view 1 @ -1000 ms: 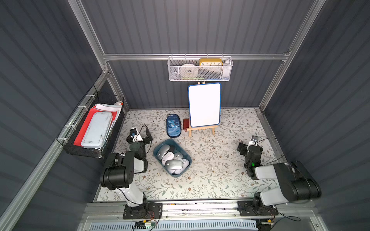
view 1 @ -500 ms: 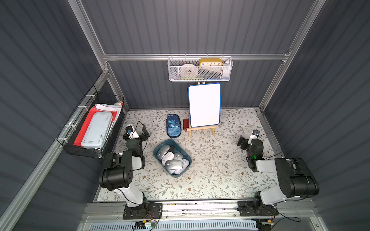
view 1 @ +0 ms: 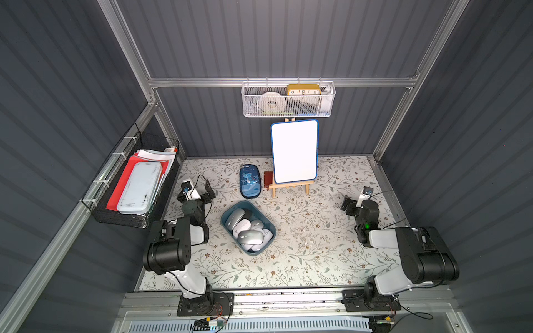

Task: Put the mouse in the storage box
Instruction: Reset both arms

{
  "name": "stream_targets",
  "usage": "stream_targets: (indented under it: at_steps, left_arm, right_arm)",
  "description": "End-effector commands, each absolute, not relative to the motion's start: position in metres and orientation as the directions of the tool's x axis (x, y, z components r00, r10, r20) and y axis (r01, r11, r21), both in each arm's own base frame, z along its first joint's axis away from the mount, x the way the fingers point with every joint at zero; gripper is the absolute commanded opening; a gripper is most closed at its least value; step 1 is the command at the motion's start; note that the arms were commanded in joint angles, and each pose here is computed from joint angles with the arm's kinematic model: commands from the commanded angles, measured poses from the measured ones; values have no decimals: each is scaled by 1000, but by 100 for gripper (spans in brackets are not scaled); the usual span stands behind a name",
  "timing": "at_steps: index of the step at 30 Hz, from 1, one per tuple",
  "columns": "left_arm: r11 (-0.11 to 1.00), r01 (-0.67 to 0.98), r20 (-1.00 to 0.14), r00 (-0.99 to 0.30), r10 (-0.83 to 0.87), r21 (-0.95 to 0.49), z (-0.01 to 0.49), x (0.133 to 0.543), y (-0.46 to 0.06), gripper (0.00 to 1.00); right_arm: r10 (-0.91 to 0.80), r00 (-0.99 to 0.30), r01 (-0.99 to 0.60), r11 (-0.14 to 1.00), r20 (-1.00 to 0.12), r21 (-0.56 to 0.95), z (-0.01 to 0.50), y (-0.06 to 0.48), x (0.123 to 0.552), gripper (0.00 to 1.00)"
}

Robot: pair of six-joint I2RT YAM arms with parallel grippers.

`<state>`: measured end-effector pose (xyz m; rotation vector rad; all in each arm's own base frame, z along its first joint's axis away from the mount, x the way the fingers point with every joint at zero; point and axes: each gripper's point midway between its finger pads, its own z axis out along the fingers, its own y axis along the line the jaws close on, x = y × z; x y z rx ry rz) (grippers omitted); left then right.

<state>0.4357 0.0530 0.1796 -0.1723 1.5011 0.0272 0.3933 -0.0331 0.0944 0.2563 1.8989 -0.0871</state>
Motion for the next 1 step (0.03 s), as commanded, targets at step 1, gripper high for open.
stream_targets:
  at_steps: [1]
  left_arm:
    - [988,-108,-991,84,-100,-109,183,437,51,99]
  right_arm:
    - [137,-311,204,976,-940,74,95,-29,393,99]
